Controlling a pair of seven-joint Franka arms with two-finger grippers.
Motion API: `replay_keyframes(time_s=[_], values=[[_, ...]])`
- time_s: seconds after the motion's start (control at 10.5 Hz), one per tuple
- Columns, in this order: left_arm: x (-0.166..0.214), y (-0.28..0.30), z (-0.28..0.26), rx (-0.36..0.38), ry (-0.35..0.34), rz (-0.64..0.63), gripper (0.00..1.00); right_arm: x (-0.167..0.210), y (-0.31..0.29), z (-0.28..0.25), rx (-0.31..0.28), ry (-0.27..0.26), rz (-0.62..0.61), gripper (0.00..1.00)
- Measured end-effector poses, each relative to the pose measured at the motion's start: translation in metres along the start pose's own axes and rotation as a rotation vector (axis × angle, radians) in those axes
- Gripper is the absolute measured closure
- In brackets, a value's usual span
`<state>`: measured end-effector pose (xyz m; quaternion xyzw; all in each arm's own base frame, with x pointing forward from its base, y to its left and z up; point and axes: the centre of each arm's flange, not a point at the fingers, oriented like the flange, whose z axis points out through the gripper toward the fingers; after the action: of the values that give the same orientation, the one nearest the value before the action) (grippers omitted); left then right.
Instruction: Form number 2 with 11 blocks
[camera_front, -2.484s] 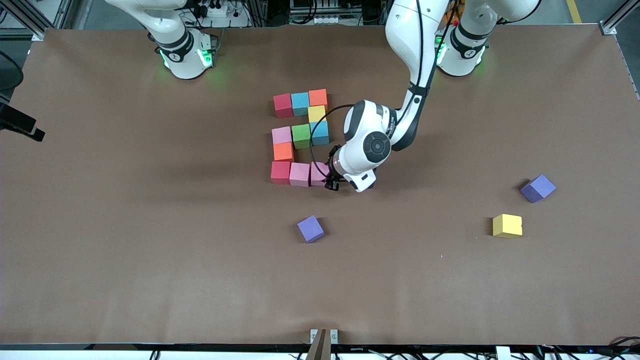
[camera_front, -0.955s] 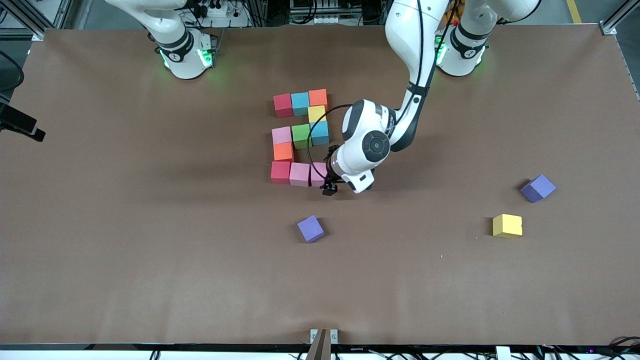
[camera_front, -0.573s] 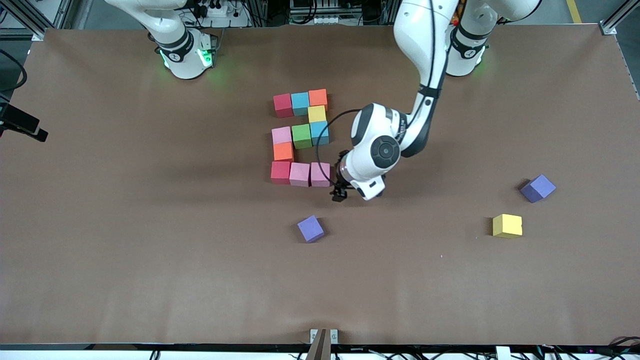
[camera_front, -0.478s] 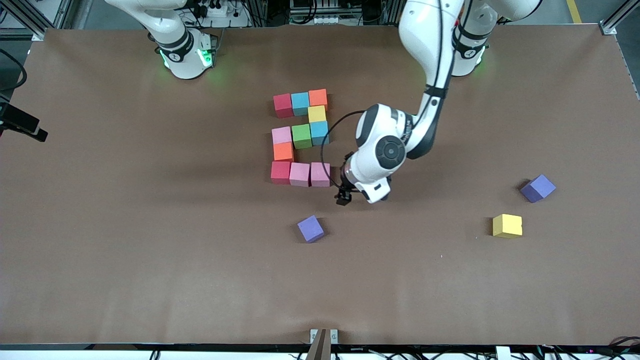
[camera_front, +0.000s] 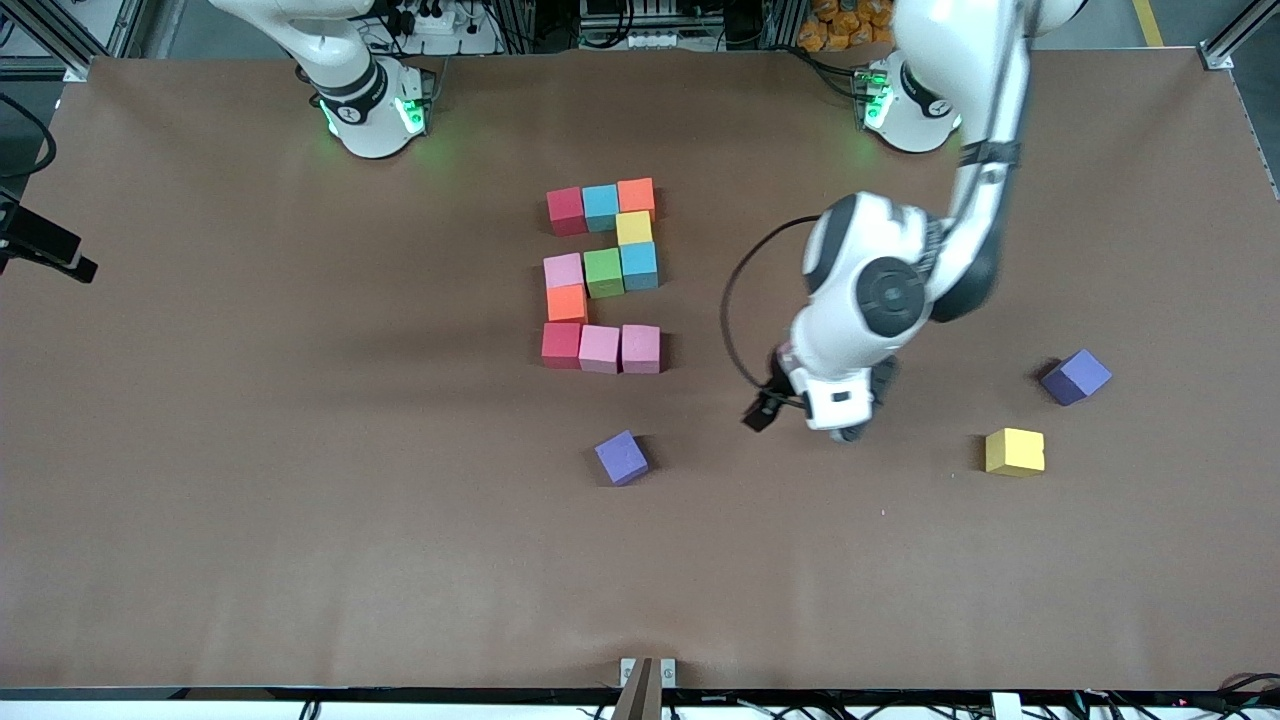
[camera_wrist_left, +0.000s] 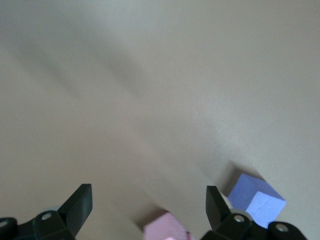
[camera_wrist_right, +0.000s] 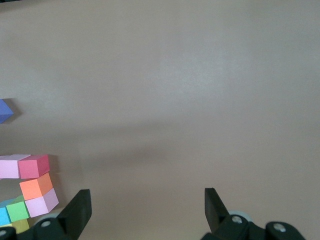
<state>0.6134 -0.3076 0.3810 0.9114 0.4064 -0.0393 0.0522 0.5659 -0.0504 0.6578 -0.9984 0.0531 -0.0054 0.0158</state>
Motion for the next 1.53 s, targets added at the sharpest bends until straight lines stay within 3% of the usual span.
replay_keyframes(time_s=[0.29, 0.67, 0.86, 1.05, 1.53], values=[[0.046, -0.031, -0.07, 0.032, 0.106, 0.205, 0.0, 0.001, -0.001, 0.001, 0.0, -0.002, -0.002, 0.0], [0.136, -0.096, -0.15, -0.009, 0.132, 0.476, 0.0, 0.001, -0.002, 0.001, 0.0, -0.001, -0.003, 0.0], [0.168, -0.136, -0.182, 0.027, 0.137, 0.604, 0.0, 0.001, -0.002, 0.001, 0.0, -0.001, -0.003, 0.0], [0.157, -0.153, -0.209, 0.118, 0.161, 0.679, 0.0, 0.001, -0.001, 0.001, 0.0, -0.001, -0.002, 0.0], [0.1, -0.155, -0.234, 0.17, 0.111, 0.794, 0.0, 0.001, -0.001, 0.001, 0.0, -0.001, -0.002, 0.0]])
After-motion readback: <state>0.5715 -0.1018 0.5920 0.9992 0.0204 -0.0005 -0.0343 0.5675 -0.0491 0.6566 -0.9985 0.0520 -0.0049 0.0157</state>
